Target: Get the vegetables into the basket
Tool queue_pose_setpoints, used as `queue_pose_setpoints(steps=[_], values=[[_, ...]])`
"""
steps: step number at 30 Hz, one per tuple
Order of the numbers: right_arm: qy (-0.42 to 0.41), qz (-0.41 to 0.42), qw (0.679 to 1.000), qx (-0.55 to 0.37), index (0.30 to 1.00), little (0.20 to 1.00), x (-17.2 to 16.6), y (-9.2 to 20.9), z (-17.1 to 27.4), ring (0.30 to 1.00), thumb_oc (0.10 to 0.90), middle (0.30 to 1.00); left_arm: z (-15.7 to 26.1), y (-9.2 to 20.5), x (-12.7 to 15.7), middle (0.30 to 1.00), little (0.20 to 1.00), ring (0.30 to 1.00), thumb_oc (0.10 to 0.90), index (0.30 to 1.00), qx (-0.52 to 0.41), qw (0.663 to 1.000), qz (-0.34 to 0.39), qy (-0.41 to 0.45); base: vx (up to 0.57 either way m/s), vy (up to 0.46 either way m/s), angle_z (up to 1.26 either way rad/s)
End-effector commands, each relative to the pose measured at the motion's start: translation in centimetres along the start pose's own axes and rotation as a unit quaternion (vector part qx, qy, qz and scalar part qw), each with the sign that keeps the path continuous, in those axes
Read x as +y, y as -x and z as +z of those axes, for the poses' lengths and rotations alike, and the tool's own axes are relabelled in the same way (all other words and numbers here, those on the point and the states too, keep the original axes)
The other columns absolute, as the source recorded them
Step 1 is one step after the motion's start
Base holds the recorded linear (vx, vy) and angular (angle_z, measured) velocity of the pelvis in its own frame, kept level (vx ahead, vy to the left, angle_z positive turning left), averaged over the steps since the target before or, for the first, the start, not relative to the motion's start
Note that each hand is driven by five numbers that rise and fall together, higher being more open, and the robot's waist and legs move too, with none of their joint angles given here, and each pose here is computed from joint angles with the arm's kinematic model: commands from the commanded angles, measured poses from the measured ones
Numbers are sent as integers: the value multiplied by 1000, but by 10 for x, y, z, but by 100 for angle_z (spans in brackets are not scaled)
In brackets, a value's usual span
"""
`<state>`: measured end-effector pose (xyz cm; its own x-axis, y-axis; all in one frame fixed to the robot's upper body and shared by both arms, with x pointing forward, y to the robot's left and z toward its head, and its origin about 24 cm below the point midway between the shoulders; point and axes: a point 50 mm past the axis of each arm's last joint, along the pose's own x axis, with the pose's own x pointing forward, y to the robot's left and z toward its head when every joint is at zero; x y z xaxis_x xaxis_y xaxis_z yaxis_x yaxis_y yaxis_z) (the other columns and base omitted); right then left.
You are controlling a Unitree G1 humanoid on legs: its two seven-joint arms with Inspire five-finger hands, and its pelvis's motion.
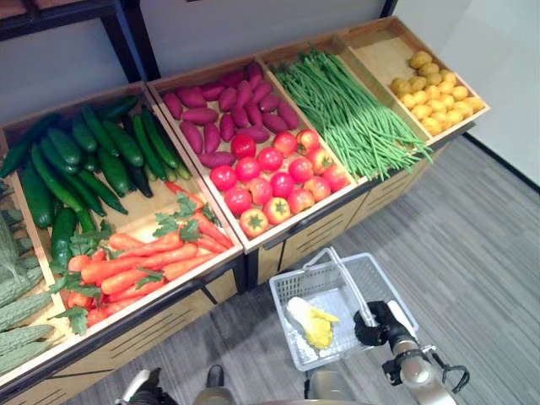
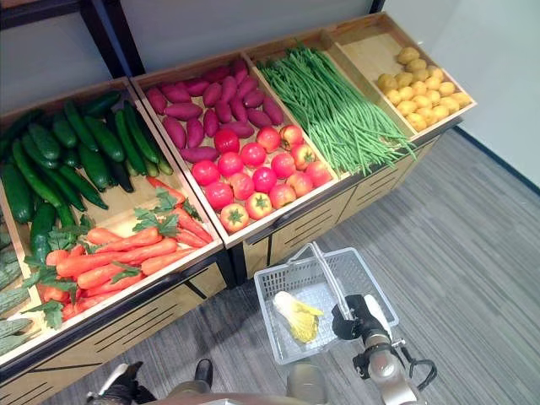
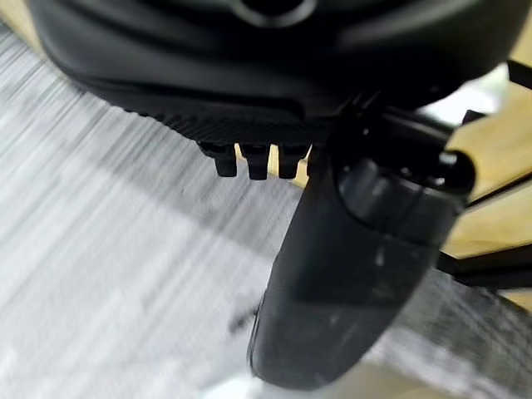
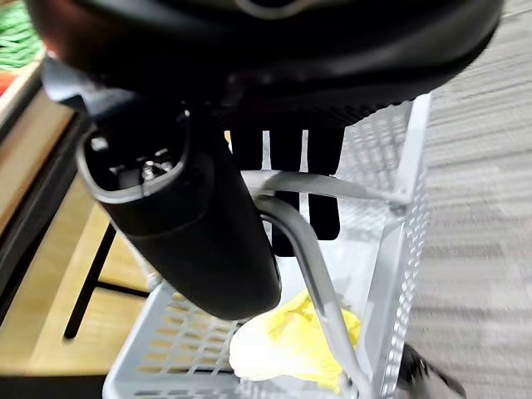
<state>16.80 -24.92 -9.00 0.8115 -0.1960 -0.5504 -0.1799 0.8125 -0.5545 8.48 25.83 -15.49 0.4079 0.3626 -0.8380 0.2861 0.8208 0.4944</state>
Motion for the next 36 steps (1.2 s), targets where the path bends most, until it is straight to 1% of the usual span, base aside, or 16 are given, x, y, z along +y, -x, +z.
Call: queue_pose_setpoints(steps=[1,2,4,7,10,12,17,20,26,29,31,32,34,35,36], values=[[5,-96,986,-139,300,300,-61,-8,54,300,400,300,17,-7,30,1000,1000,1000,900,1000,-23,998,46,20,65,-625,74],[21,-99,984,-146,300,300,-68,-8,57,300,400,300,17,-7,27,1000,1000,1000,900,1000,-21,999,42,24,3,-403,71],[23,-113,984,-136,300,300,-75,-9,52,300,400,300,22,-6,19,1000,1000,1000,900,1000,-22,999,34,30,-61,-341,40],[27,-101,988,-110,300,300,-70,-5,37,300,400,300,16,-6,16,1000,1000,1000,900,1000,-3,998,33,56,-100,-123,80],[30,-96,991,-92,300,300,-66,-4,28,300,400,300,10,-4,9,1000,1000,1000,900,1000,6,998,26,55,30,46,19],[23,-91,994,-64,300,300,-60,-3,16,300,400,300,1,-2,4,1000,1000,1000,900,1000,19,998,18,58,57,168,-3],[26,-67,997,-28,300,300,-46,-5,3,300,400,300,-5,-1,5,1000,1000,1000,900,1000,24,998,19,47,9,159,8],[47,-49,998,-17,300,300,-38,-7,0,300,400,300,-10,0,9,1000,1000,1000,900,1000,31,999,24,39,8,117,1],[51,-46,997,-16,300,300,-36,-8,0,300,400,300,-11,0,10,1000,1000,1000,900,1000,31,999,24,33,4,29,-5],[50,-42,998,1,300,300,-32,-7,-8,300,400,300,-11,0,10,1000,1000,1000,900,1000,33,998,30,46,0,0,0],[49,-37,998,34,300,300,-26,-5,-22,300,400,300,-12,0,9,1000,1000,1000,900,1000,41,996,36,75,16,-4,1],[46,-33,997,43,300,300,-23,-4,-26,300,400,300,-16,1,11,1000,1000,1000,900,1000,57,990,53,118,47,-13,11],[39,-19,996,81,300,300,-7,3,-43,300,400,300,-23,1,21,1000,1000,1000,900,1000,95,952,127,263,50,-15,10],[37,-13,995,95,300,300,-1,5,-48,300,400,300,-26,2,28,1000,1000,1000,900,1000,107,934,156,303,41,-15,4],[37,-8,994,104,300,300,5,7,-52,300,400,300,-33,4,36,1000,1000,1000,900,1000,130,905,196,354,50,-20,4]])
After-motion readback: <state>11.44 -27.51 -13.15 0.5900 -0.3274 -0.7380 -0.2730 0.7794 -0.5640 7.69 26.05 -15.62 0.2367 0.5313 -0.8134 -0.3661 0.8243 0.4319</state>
